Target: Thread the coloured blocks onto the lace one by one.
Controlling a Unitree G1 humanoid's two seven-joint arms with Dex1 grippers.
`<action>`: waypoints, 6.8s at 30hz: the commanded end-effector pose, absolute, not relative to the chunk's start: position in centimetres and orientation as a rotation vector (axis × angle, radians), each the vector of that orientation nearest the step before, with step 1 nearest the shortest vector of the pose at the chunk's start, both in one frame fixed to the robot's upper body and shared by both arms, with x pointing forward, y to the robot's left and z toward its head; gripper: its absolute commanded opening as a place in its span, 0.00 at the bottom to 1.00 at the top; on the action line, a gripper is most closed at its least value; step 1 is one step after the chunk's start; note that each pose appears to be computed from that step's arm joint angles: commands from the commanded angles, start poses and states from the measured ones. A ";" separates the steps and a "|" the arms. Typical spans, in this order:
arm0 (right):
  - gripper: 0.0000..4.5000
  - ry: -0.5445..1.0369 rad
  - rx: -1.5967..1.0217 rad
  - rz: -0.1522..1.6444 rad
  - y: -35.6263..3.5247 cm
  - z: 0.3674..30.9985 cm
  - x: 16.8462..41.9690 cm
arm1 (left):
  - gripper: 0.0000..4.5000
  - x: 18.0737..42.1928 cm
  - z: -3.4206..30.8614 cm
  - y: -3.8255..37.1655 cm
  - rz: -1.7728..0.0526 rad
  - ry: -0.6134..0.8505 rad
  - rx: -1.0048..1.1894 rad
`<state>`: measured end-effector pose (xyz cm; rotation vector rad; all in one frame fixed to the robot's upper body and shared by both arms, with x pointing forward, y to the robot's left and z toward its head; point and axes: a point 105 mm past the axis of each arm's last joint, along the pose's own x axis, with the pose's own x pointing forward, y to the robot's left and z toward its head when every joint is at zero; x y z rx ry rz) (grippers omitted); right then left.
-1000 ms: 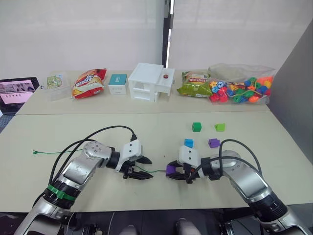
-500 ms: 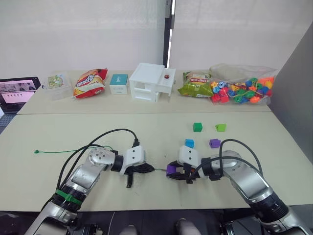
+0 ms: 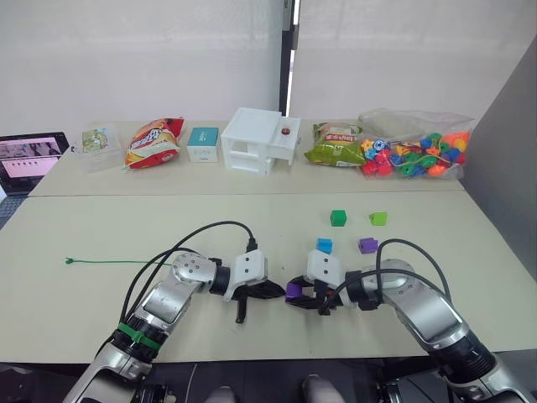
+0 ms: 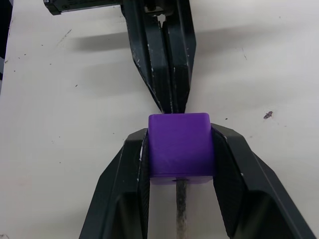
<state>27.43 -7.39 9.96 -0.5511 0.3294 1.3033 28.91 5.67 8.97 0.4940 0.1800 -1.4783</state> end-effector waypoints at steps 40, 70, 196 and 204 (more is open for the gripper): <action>0.74 0.394 -0.593 1.151 -12.1 9.3 26.6 | 0.27 28.5 10.1 2.5 -1.572 0.184 0.468; 0.00 0.316 -0.710 1.261 -11.6 11.3 26.9 | 0.27 30.1 11.0 29.6 -1.083 0.490 0.650; 1.00 0.188 -0.134 0.347 -16.9 11.5 25.0 | 0.00 29.1 12.9 8.7 -1.370 0.139 0.275; 1.00 0.084 -0.104 0.171 -19.2 13.2 27.6 | 0.00 28.5 13.1 8.6 -1.370 0.152 0.264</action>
